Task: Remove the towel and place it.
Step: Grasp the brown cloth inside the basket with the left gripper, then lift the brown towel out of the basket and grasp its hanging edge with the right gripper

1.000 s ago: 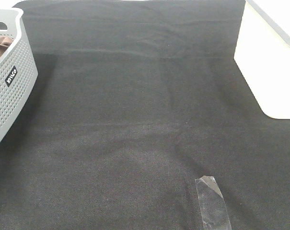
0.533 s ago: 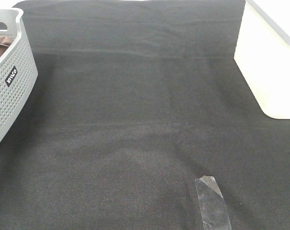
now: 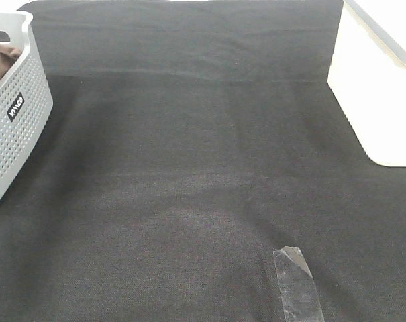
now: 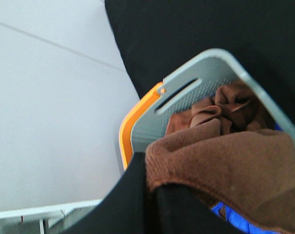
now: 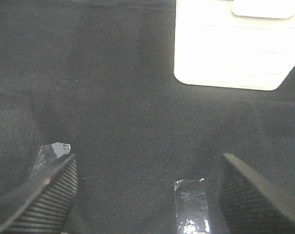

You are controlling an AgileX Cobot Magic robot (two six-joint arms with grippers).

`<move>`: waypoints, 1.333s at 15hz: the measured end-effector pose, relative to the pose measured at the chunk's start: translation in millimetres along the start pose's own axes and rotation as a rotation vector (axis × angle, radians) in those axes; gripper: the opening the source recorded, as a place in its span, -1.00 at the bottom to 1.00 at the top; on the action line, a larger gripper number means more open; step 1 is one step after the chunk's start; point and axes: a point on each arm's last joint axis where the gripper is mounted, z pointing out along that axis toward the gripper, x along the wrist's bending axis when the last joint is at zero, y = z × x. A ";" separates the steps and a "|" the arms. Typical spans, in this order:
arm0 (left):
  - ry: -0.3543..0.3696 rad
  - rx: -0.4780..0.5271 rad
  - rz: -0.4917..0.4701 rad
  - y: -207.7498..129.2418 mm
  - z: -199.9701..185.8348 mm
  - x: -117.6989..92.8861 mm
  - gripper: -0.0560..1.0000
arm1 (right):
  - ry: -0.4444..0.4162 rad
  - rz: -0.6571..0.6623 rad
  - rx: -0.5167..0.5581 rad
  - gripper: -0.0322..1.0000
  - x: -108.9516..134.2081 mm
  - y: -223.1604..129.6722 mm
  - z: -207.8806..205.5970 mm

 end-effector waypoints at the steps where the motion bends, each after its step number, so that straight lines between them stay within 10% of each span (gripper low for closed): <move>1: 0.003 -0.041 0.004 5.4 -13.4 -1.3 -0.89 | 0.000 0.000 0.000 0.53 0.0 0.0 0.0; 7: 0.012 -0.297 0.026 48.7 -84.7 -14.3 -0.89 | 0.109 -0.024 -0.107 0.53 9.1 18.7 1.2; 16: -0.209 -0.506 0.200 95.1 -140.3 -108.2 -0.89 | 0.795 -0.220 -0.330 0.53 38.2 120.9 117.2; 20: -0.295 -0.504 0.188 95.3 -140.6 -117.0 -0.89 | 0.969 -0.217 -0.356 0.53 40.6 153.4 169.4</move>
